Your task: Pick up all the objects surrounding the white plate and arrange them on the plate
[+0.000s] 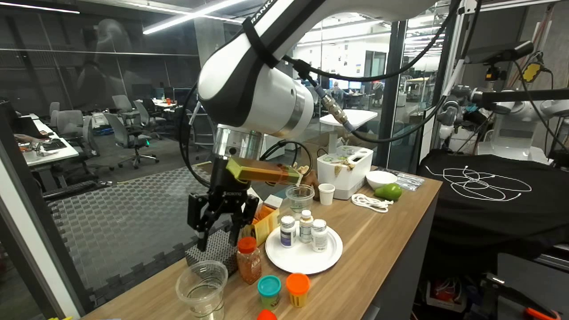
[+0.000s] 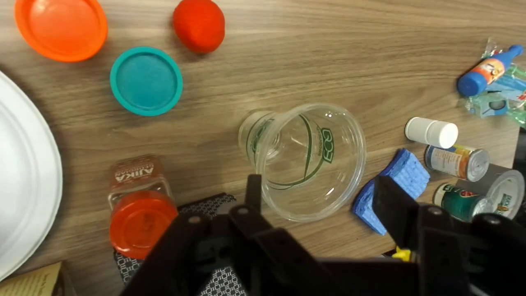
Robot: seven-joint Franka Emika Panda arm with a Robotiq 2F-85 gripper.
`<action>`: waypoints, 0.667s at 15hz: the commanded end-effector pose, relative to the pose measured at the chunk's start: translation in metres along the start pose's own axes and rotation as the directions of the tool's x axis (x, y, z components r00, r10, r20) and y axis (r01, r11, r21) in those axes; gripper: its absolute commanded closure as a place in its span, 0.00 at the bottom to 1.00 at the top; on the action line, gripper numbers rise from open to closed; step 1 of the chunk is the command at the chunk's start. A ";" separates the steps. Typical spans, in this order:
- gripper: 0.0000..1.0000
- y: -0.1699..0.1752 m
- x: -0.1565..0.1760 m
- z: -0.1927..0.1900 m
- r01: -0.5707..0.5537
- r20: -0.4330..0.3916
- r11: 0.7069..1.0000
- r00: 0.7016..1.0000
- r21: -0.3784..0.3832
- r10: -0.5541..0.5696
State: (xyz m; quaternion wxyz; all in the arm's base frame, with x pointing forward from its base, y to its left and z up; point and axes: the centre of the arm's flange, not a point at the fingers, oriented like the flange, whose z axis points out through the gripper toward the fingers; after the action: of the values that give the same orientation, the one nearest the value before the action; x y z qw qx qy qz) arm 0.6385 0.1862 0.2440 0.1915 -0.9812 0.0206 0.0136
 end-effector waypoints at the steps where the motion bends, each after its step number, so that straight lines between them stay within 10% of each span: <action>1: 0.01 -0.004 -0.001 0.008 0.019 -0.010 1.000 1.000 0.009 -0.019; 10: 0.00 -0.021 -0.019 0.054 0.052 -0.024 0.995 0.998 -0.082 -0.054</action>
State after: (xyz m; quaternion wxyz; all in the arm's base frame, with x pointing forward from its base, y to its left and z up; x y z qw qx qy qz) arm 0.6234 0.2141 0.2062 0.1714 -0.9850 -0.0026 0.0169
